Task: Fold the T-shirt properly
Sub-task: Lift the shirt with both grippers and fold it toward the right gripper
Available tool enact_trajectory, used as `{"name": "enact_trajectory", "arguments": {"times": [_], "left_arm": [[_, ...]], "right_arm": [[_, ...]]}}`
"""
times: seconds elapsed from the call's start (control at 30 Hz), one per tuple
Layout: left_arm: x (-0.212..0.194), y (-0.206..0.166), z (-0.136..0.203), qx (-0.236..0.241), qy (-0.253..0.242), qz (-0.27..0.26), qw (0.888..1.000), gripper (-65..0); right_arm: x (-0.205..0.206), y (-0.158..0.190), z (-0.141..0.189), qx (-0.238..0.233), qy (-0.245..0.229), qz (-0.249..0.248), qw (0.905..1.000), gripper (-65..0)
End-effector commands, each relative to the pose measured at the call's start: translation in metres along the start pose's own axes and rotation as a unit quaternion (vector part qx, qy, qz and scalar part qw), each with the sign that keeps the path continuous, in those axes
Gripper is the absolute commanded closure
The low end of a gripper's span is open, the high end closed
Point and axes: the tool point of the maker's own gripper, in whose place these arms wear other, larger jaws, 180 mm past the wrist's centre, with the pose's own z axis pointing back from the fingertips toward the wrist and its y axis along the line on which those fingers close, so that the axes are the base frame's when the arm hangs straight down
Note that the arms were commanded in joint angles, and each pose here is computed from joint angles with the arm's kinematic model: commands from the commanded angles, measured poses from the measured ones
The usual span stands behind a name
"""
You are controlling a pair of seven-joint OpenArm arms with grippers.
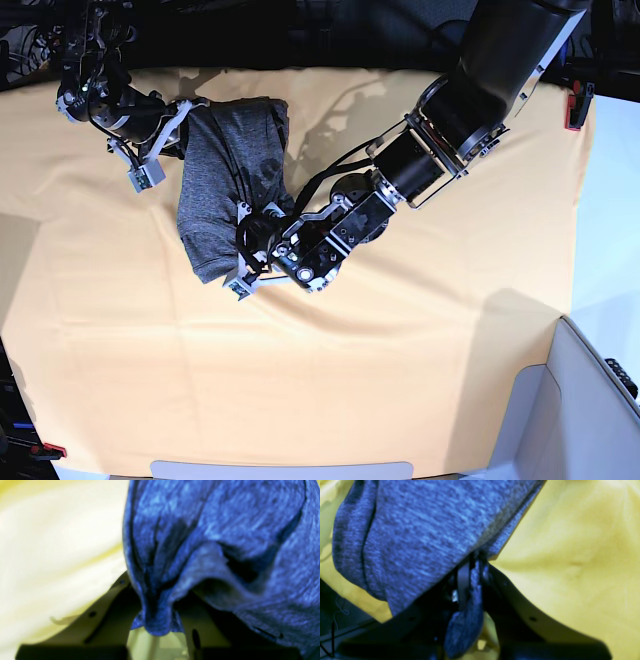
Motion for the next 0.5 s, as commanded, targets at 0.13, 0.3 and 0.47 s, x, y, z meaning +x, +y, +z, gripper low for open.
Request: {"name": "enact_trajectory", "arguments": {"times": [0.13, 0.3, 0.47], "left_arm": [[0.005, 0.003, -0.004, 0.020, -0.025, 0.000, 0.999, -15.3], [0.012, -0.006, 0.010, 0.006, -0.038, -0.030, 0.999, -27.7], [0.021, -0.017, 0.029, -0.001, -0.046, -0.050, 0.998, -27.8]], "right_arm": [[-0.015, -0.010, 0.000, -0.030, 0.050, 0.039, 0.9975, -0.2], [-0.016, -0.013, -0.002, -0.052, 0.059, 0.051, 0.9956, -3.3], [-0.010, -0.016, 0.002, -0.062, 0.056, 0.064, 0.9944, -19.5]]}}
